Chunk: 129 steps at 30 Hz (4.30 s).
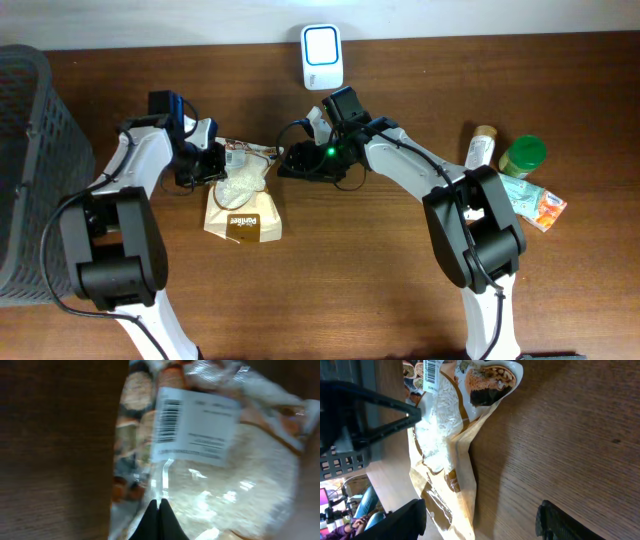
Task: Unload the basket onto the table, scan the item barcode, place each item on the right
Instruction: 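Grasp the rice bag edges with both grippers and lift it, then hand the rice bag to the right gripper and release the left, then raise the rice bag with the right gripper to the white scanner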
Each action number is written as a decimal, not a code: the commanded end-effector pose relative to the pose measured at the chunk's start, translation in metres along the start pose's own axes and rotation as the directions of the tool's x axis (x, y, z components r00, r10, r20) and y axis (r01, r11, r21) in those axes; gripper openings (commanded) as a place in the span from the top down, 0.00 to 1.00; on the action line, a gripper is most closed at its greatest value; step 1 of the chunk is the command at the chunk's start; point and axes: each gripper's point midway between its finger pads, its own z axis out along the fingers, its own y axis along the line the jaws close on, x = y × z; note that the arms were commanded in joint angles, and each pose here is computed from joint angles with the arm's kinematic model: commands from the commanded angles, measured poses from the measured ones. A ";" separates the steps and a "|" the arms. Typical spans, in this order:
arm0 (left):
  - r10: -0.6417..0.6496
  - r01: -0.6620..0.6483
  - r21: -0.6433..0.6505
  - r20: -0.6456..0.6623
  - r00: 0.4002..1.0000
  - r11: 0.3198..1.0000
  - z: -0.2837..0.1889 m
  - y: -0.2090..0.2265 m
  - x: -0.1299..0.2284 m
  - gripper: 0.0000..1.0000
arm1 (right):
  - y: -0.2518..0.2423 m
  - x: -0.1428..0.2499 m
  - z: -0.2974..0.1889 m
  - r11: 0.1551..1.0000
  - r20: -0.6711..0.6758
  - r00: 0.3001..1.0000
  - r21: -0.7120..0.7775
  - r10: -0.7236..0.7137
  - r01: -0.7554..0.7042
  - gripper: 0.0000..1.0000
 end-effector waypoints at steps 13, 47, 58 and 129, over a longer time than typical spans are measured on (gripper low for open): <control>-0.121 0.120 -0.066 -0.016 0.992 0.991 0.029 0.023 0.024 1.00 | 0.008 0.005 0.012 1.000 -0.012 1.000 -0.019 -0.025 0.025 0.33; -0.125 0.122 -0.068 -0.032 0.992 0.990 0.030 0.020 0.028 1.00 | 0.031 0.016 0.126 0.989 0.023 0.998 -0.140 0.056 -0.052 0.73; -0.130 0.127 -0.069 -0.041 0.991 0.990 0.027 0.020 0.029 1.00 | 0.036 -0.001 0.089 0.957 0.010 0.999 -0.286 -0.049 0.050 0.96; -0.059 0.067 -0.053 0.151 0.987 0.996 -0.058 -0.008 -0.021 0.01 | -0.009 -0.235 -0.216 -0.578 -0.563 0.580 0.795 -0.589 0.185 0.96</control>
